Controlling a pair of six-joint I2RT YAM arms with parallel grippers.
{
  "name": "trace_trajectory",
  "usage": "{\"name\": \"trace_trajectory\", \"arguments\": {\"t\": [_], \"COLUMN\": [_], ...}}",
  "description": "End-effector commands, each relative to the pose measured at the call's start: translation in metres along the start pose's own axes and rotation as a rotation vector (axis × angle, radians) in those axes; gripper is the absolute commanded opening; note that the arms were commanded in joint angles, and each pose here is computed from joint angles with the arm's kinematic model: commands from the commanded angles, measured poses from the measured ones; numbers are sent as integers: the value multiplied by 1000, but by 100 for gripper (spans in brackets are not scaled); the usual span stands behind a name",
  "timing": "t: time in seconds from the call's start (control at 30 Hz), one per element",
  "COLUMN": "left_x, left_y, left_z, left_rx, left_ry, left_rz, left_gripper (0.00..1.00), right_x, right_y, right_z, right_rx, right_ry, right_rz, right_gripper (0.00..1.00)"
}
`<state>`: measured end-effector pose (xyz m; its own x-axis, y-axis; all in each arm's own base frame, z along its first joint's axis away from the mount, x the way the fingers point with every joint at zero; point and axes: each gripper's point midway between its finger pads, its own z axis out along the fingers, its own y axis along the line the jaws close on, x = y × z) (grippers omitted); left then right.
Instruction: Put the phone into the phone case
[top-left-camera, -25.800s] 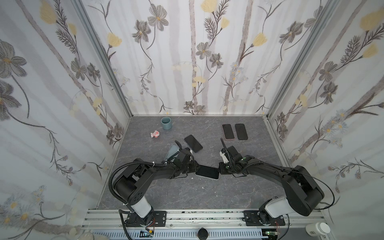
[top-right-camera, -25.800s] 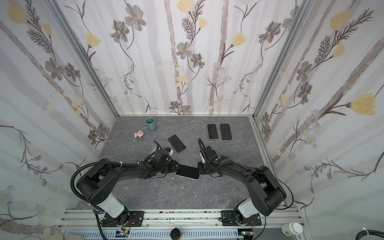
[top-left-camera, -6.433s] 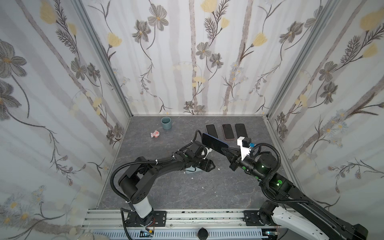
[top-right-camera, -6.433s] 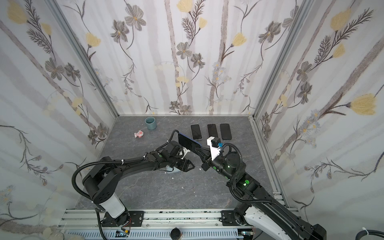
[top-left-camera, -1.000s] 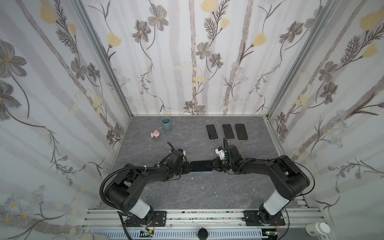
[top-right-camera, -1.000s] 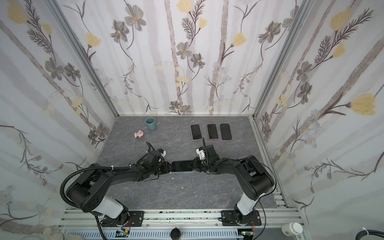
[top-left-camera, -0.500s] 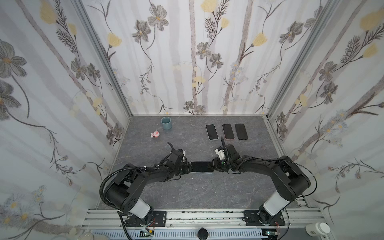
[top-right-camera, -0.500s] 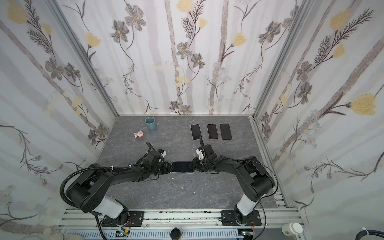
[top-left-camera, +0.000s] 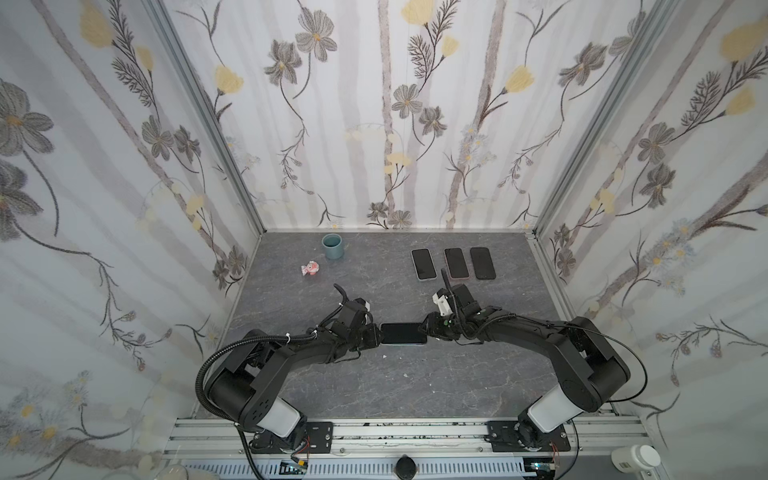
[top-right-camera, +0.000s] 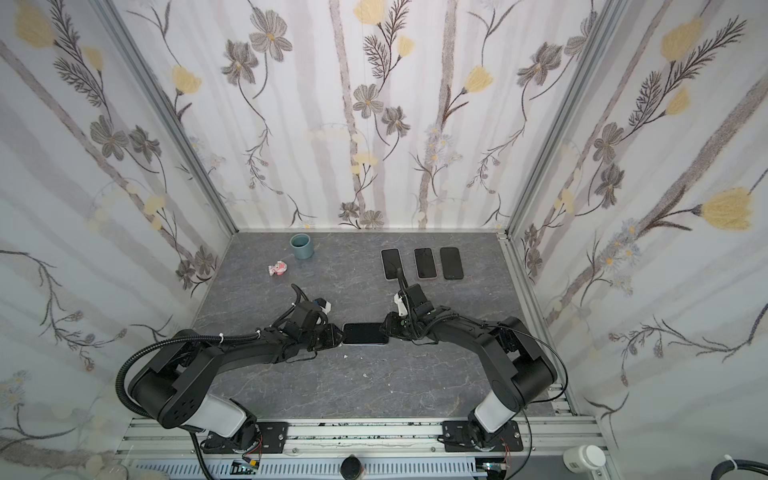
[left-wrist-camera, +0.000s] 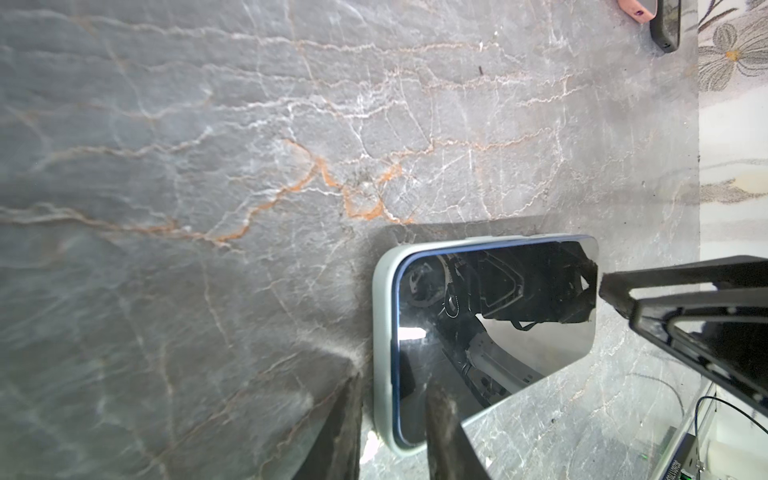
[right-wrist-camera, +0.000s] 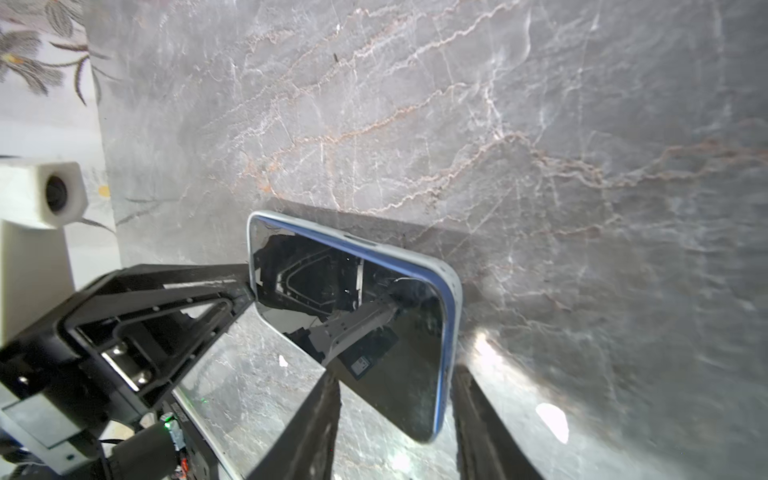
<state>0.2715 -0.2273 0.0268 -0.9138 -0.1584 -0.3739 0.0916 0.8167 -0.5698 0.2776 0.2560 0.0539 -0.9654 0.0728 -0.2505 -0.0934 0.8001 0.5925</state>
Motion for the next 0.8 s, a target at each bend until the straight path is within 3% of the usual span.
{"name": "trace_trajectory", "arguments": {"t": [0.0,0.77], "left_x": [-5,2], "left_y": [-1,-2], "left_z": [-3,4], "left_rx": [-10,4], "left_ry": [-19,24], "left_rz": [16,-2], "left_gripper": [27,27], "right_x": [-4,14], "right_y": [-1,-15], "right_z": [-6,13], "right_rx": [28,39], "right_ry": [-22,64], "right_rz": [-29,-16], "right_gripper": [44,26]}}
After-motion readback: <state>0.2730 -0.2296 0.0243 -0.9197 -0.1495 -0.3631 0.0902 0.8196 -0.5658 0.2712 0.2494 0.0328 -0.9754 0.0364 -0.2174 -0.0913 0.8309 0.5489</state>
